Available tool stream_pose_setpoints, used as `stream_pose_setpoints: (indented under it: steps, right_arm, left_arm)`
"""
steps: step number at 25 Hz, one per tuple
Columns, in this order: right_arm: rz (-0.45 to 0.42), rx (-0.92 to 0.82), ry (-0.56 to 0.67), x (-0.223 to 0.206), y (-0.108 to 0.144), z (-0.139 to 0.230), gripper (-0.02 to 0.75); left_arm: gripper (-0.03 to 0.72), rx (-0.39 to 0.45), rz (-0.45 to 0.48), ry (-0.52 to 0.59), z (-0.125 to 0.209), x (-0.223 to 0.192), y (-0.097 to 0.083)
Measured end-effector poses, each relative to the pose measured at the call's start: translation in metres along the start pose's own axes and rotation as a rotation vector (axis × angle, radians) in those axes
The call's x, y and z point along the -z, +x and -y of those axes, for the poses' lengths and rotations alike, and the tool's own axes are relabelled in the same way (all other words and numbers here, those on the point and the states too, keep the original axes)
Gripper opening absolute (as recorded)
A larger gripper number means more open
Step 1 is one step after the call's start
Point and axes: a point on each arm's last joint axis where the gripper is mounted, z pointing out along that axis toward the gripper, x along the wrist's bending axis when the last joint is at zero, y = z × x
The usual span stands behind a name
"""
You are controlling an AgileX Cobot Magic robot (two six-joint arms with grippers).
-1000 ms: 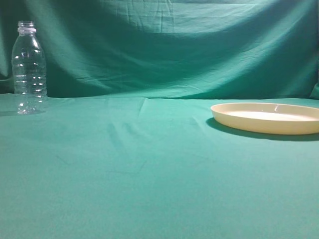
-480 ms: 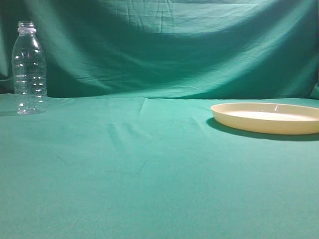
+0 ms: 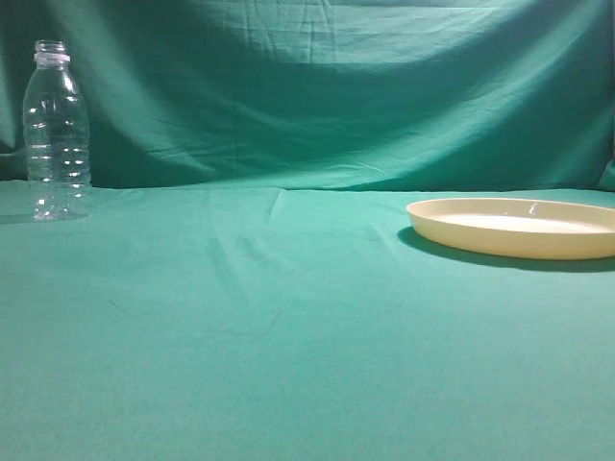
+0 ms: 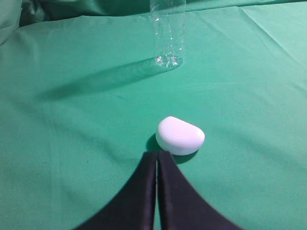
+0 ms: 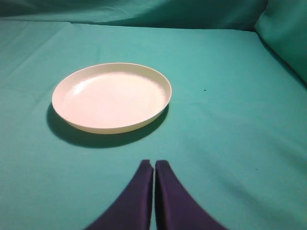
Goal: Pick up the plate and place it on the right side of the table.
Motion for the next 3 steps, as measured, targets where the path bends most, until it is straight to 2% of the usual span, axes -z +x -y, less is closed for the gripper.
stream_pose_setpoints:
  steps: [3]
  right_arm:
    - [0.0,-0.002,0.0,0.0,0.0,0.0,0.0]
  left_arm:
    - [0.0,0.0,0.0,0.0,0.0,0.0,0.0]
